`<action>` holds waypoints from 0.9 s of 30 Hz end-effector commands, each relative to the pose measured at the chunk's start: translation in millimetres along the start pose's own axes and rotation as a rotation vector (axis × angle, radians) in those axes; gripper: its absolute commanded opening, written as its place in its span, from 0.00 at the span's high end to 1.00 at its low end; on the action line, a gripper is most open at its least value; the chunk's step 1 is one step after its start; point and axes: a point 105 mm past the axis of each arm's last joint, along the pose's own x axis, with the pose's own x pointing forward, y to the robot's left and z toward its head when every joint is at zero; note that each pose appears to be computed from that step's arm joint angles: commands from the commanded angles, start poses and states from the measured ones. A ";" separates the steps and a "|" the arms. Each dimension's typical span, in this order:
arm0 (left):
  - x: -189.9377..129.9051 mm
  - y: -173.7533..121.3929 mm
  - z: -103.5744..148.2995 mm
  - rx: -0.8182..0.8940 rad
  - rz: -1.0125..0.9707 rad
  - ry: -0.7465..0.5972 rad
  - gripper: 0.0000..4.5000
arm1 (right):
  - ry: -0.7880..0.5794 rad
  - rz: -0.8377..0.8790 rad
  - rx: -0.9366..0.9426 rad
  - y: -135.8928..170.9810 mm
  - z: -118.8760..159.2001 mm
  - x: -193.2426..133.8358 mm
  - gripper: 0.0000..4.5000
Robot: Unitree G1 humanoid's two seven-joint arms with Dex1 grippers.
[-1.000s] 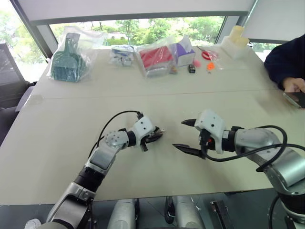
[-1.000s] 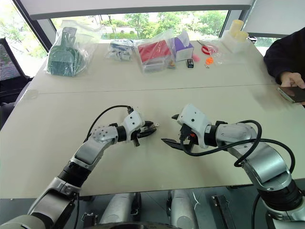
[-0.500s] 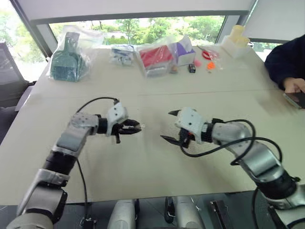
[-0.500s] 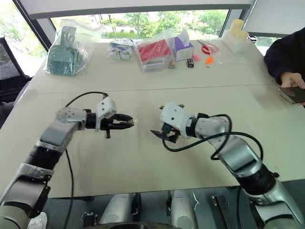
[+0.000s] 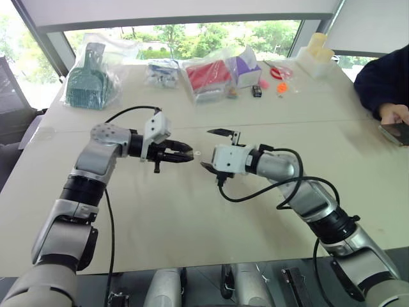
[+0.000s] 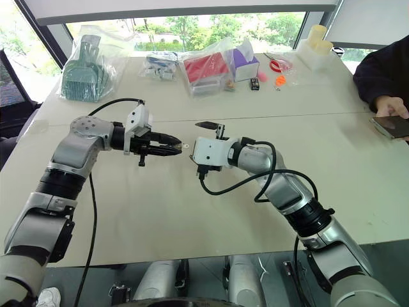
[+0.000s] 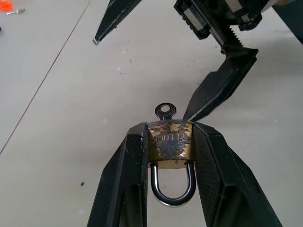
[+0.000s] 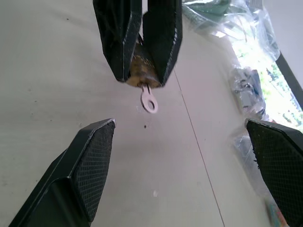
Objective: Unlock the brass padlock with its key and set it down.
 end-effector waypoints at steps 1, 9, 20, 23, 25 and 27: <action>2.6 2.5 10.4 0.044 -0.009 -0.015 0.83 | -0.042 -0.028 -0.045 -10.2 11.7 2.8 0.00; 7.0 -0.7 6.4 0.051 -0.016 -0.008 0.83 | -0.070 -0.027 -0.067 -10.8 17.6 6.5 0.48; 12.1 0.5 9.6 0.134 0.003 -0.009 0.83 | -0.074 0.020 -0.033 -9.3 18.7 7.2 0.98; 15.9 0.6 15.9 0.262 0.017 -0.013 0.83 | -0.081 0.109 0.109 -6.9 20.1 7.4 0.98; 18.0 -1.0 17.8 0.336 0.013 -0.010 0.83 | -0.086 0.173 0.188 -4.2 22.7 7.4 0.98; 19.5 -2.3 18.4 0.391 0.008 -0.007 0.83 | -0.092 0.227 0.241 -1.5 25.7 6.8 0.98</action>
